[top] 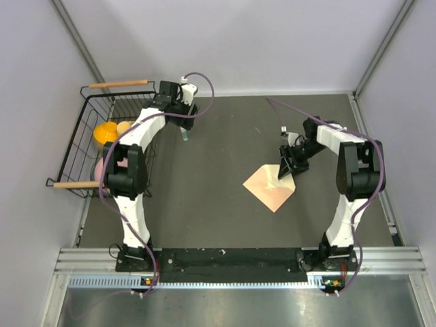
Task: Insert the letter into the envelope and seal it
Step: Place the envelope at the center of the board.
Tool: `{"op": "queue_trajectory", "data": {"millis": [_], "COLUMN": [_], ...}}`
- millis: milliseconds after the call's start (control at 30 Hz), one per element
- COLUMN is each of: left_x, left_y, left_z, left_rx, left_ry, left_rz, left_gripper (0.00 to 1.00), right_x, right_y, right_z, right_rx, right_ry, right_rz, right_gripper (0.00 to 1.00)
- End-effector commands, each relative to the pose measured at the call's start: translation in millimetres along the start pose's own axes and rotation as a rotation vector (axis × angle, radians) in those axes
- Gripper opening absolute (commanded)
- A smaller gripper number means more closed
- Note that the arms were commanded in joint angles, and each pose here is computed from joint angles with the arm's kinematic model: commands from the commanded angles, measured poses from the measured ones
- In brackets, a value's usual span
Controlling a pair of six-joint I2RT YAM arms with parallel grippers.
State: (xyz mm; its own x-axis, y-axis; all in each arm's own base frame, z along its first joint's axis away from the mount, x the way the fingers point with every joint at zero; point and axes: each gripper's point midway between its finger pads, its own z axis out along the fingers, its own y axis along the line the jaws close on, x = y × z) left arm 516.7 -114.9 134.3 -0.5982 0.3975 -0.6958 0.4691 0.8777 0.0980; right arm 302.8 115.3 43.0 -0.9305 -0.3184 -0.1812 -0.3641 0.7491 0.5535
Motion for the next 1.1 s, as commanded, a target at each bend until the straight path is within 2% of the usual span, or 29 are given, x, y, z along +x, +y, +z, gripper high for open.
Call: {"op": "queue_trajectory", "data": {"millis": [0,133,267,433,567,700,867,1067], "left_x": [-17.5,-7.6,-0.8,10.4,14.7,18.7,26.0,23.4], "left_y": [14.3,12.0,7.9,6.6,6.4,9.1,12.2,9.2], "left_z": [6.9,14.6,17.8,22.9,26.4,27.7,29.5,26.1], "left_rx": [-0.043,-0.035,-0.020,-0.019,-0.020,-0.034,-0.050,-0.038], "left_ry": [-0.047,-0.020,-0.005,0.026,0.037,0.050,0.075,0.065], "left_rz": [0.008,-0.010,-0.027,-0.034,-0.042,-0.045,-0.045,-0.056], "left_gripper": [0.75,0.68,0.65,0.63,0.53,0.52,0.52,0.43], "right_x": [-5.0,-6.1,-17.0,-40.5,-55.4,-72.1,-81.6,-85.6], "right_y": [11.9,15.4,18.0,23.4,26.9,33.9,40.0,49.9], "right_z": [-17.0,-27.3,-42.9,-67.6,-81.7,-96.5,-105.3,-115.0], "right_rx": [0.032,0.063,0.109,0.158,0.185,0.193,0.189,0.185], "right_ry": [-0.058,-0.091,-0.149,-0.234,-0.283,-0.332,-0.363,-0.395], "right_rz": [-0.020,-0.025,-0.072,-0.140,-0.173,-0.207,-0.221,-0.272], "right_gripper": [0.64,0.69,0.94,0.96,0.99,0.99,0.99,0.99]}}
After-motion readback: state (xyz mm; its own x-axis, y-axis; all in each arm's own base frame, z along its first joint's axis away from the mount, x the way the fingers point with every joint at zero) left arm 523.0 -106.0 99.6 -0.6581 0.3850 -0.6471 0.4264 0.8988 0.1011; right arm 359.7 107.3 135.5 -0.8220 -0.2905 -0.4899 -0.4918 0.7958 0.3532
